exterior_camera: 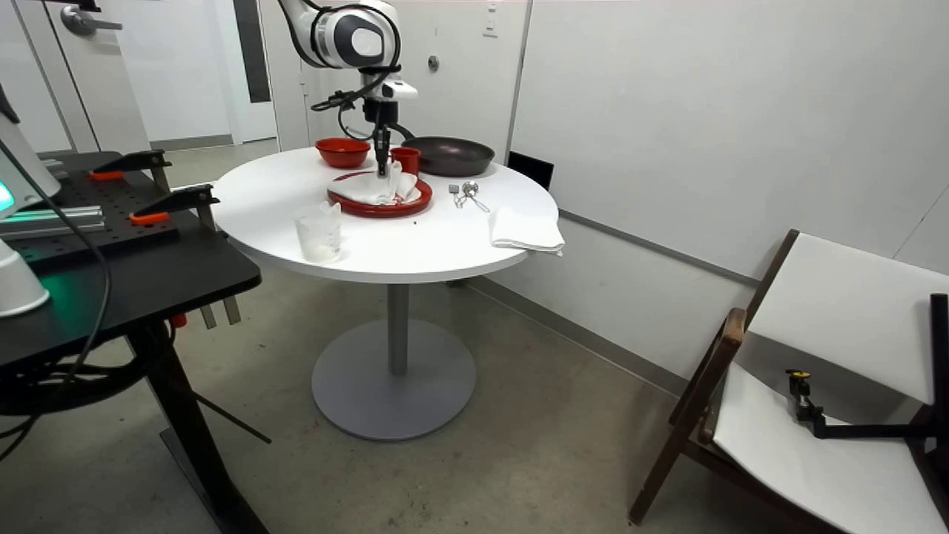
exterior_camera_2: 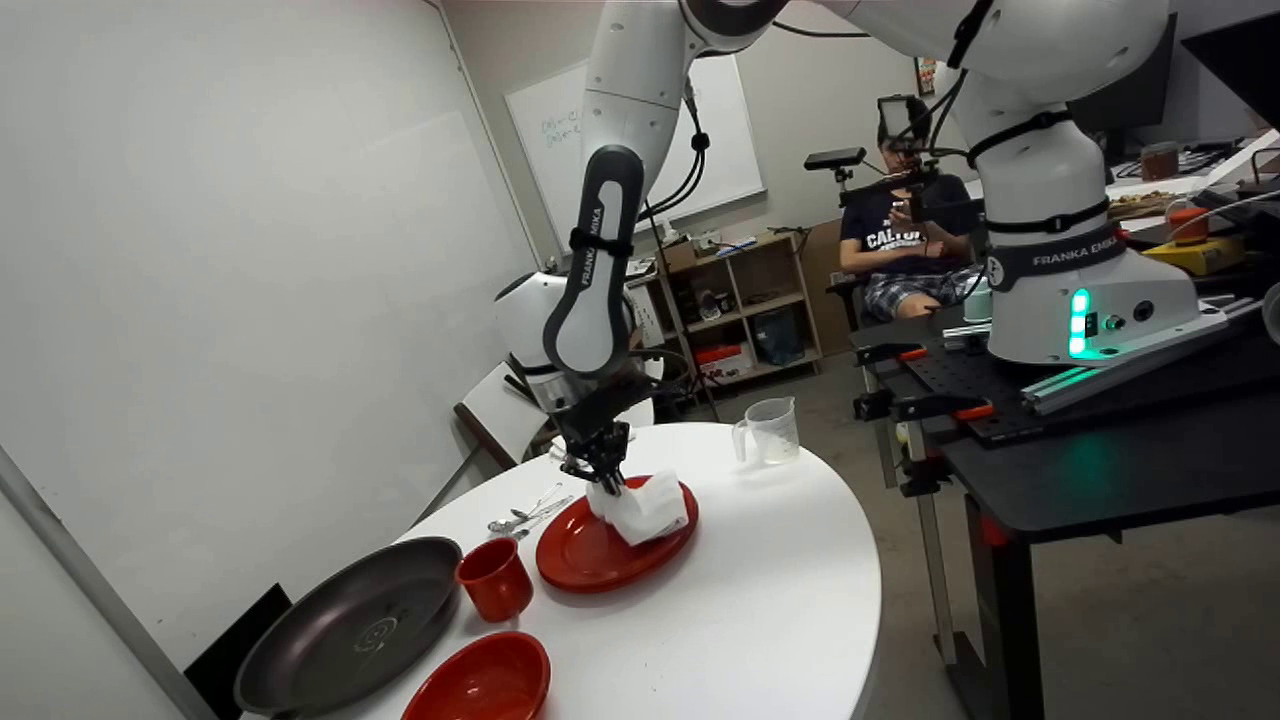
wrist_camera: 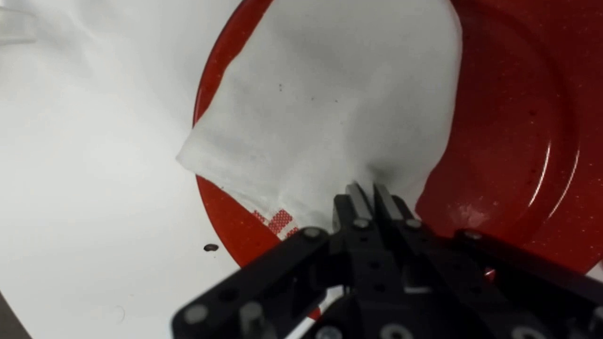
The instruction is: Use the white towel on the left to wipe the red plate, place the towel back on the left side of the table
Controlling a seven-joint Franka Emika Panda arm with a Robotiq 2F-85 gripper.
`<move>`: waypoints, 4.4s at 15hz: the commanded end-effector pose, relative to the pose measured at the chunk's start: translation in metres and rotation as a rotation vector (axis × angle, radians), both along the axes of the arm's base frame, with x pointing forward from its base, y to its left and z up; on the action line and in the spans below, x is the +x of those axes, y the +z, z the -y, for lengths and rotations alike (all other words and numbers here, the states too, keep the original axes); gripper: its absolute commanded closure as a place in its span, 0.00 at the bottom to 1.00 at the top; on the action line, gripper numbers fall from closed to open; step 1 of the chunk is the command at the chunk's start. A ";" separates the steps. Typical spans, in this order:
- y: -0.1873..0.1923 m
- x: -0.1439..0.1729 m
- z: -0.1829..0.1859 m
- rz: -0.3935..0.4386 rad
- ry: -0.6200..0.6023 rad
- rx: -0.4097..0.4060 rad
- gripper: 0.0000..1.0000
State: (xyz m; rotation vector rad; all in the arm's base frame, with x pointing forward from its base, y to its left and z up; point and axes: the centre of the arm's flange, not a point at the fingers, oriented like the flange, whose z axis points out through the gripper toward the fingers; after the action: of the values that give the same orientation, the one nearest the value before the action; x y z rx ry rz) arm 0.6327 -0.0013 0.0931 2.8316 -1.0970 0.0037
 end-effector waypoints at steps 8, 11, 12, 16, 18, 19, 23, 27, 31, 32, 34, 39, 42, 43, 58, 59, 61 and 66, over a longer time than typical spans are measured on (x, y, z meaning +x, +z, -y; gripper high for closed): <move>-0.032 0.021 -0.004 0.149 0.020 -0.038 0.98; -0.032 0.030 -0.017 0.198 0.053 -0.038 0.98; -0.031 0.033 -0.020 0.210 0.061 -0.035 0.98; -0.024 0.038 -0.029 0.239 0.084 -0.019 0.98; -0.022 0.036 -0.024 0.224 0.068 -0.005 0.98; -0.021 0.034 -0.018 0.205 0.047 0.007 0.98; -0.031 0.026 0.022 0.137 -0.081 -0.018 0.98; -0.035 0.019 0.059 0.096 -0.152 -0.050 0.98; -0.034 0.018 0.064 0.076 -0.168 -0.037 0.98; -0.034 0.017 0.063 0.072 -0.167 -0.031 0.98; -0.034 0.017 0.057 0.038 -0.164 0.020 0.98; -0.035 0.013 0.023 -0.076 -0.108 0.216 0.98; -0.037 0.014 0.012 -0.067 -0.089 0.253 0.98; -0.037 0.015 0.011 -0.053 -0.085 0.263 0.98; -0.048 0.057 0.011 0.152 -0.080 0.202 0.98; -0.048 0.058 0.014 0.170 -0.084 0.176 0.98; -0.049 0.058 0.020 0.191 -0.093 0.116 0.98; -0.052 0.048 0.045 0.084 -0.146 0.002 0.98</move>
State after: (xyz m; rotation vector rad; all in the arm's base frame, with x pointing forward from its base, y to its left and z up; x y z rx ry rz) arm 0.6803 -0.0372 0.0532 2.8693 -1.3154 0.1728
